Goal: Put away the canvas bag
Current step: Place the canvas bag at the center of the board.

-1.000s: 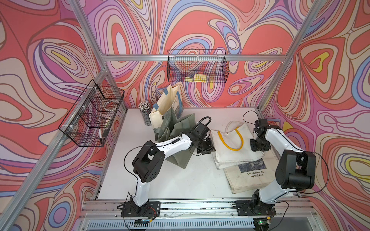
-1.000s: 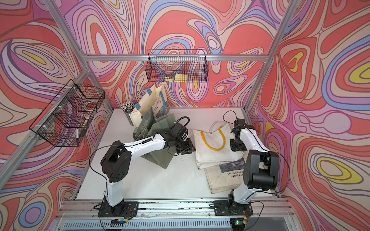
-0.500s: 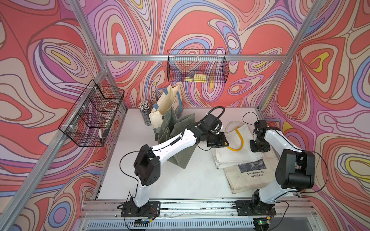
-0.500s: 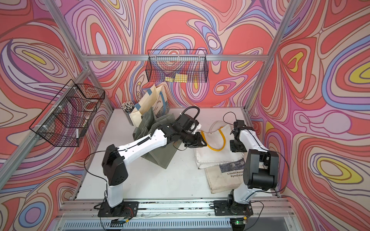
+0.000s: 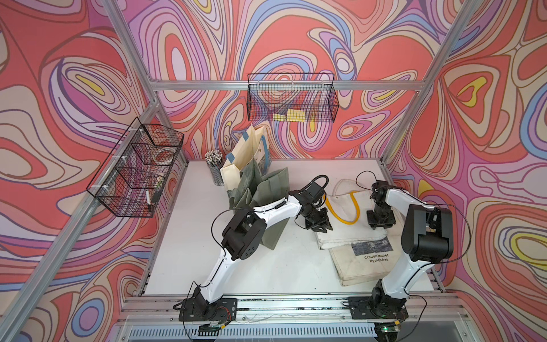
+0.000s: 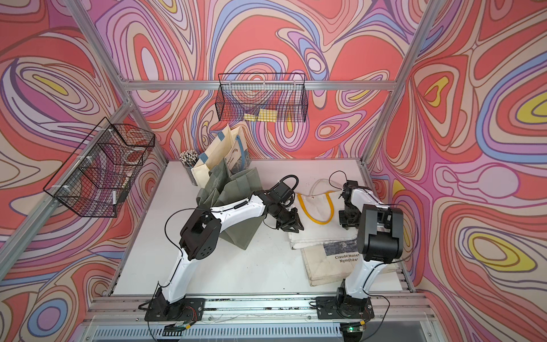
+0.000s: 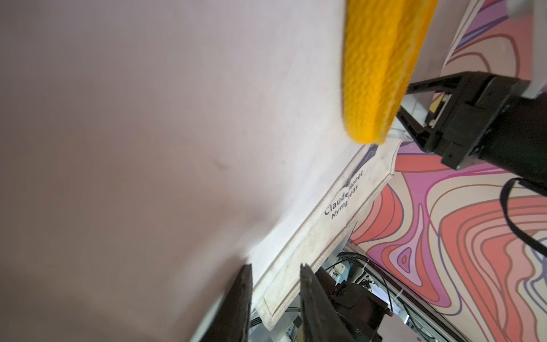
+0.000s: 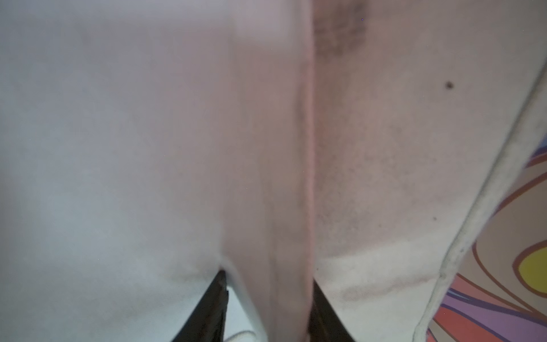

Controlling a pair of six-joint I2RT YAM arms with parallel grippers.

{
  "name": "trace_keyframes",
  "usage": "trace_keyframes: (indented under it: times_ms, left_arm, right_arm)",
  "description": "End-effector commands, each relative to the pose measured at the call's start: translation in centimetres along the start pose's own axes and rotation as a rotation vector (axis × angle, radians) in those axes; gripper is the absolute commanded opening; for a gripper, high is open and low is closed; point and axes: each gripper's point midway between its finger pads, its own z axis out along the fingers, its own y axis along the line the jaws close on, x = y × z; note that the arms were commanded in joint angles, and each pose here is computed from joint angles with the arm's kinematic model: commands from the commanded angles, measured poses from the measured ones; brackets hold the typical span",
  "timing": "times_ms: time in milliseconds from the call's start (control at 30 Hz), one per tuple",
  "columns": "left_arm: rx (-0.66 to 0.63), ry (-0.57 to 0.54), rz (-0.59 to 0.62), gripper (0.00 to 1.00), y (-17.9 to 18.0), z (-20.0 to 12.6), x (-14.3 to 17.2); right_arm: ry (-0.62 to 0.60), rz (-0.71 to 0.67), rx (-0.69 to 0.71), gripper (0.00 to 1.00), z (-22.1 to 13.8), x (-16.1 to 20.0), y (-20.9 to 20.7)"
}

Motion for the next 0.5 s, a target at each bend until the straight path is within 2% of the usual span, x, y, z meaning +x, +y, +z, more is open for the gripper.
trace_keyframes:
  times_ms: [0,200,467]
  left_arm:
    - [-0.018,0.012,-0.097,0.32,2.1,0.5,-1.7]
    - [-0.016,-0.024,-0.139,0.33,3.0,-0.7,-5.0]
    - [-0.048,-0.115,-0.094,0.33,3.6,-3.1,-10.4]
  right_arm:
    - [0.062,0.037,-0.088,0.40,3.0,-0.1,2.2]
    - [0.076,0.113,-0.187,0.37,4.4,-2.3,4.2]
    - [0.037,0.228,-0.272,0.37,4.0,-6.7,5.4]
